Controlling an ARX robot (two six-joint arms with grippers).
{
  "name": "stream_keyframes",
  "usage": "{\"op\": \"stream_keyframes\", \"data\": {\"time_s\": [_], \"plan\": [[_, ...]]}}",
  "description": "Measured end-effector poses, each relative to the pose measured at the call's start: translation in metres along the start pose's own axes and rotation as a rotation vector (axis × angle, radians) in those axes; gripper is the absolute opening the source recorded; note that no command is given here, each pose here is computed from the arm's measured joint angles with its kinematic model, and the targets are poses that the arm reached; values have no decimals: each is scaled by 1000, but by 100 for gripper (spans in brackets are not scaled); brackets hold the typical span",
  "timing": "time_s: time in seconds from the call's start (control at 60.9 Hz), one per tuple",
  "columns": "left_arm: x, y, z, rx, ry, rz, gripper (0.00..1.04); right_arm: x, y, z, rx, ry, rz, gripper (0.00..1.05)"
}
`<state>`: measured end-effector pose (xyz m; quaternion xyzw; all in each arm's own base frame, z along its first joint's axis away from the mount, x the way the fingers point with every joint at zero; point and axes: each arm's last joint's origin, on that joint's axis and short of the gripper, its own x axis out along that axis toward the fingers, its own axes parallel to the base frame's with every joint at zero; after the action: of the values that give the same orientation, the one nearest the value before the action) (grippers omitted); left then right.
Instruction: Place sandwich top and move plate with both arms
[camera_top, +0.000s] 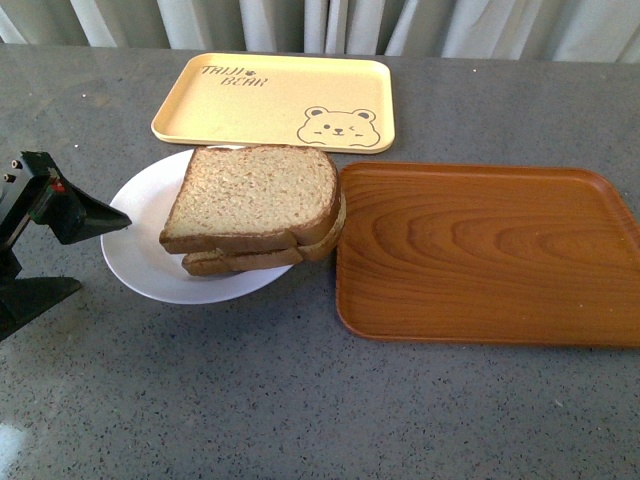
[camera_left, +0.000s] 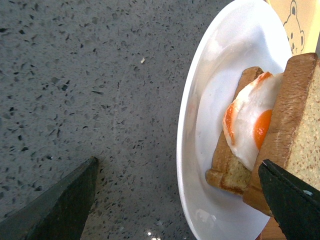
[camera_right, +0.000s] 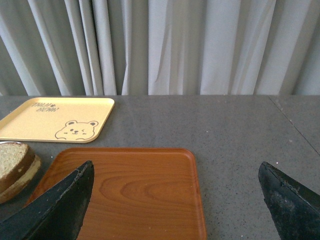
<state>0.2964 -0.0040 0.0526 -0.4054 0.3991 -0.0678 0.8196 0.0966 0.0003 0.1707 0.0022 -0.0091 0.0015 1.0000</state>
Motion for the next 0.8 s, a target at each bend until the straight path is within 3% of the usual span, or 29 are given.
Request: {"op": "stream_keyframes", "data": {"time_s": [0.805], "plan": [[23, -14, -11, -171, -18, -54, 96, 0, 0, 0, 0, 0, 0, 96]]}}
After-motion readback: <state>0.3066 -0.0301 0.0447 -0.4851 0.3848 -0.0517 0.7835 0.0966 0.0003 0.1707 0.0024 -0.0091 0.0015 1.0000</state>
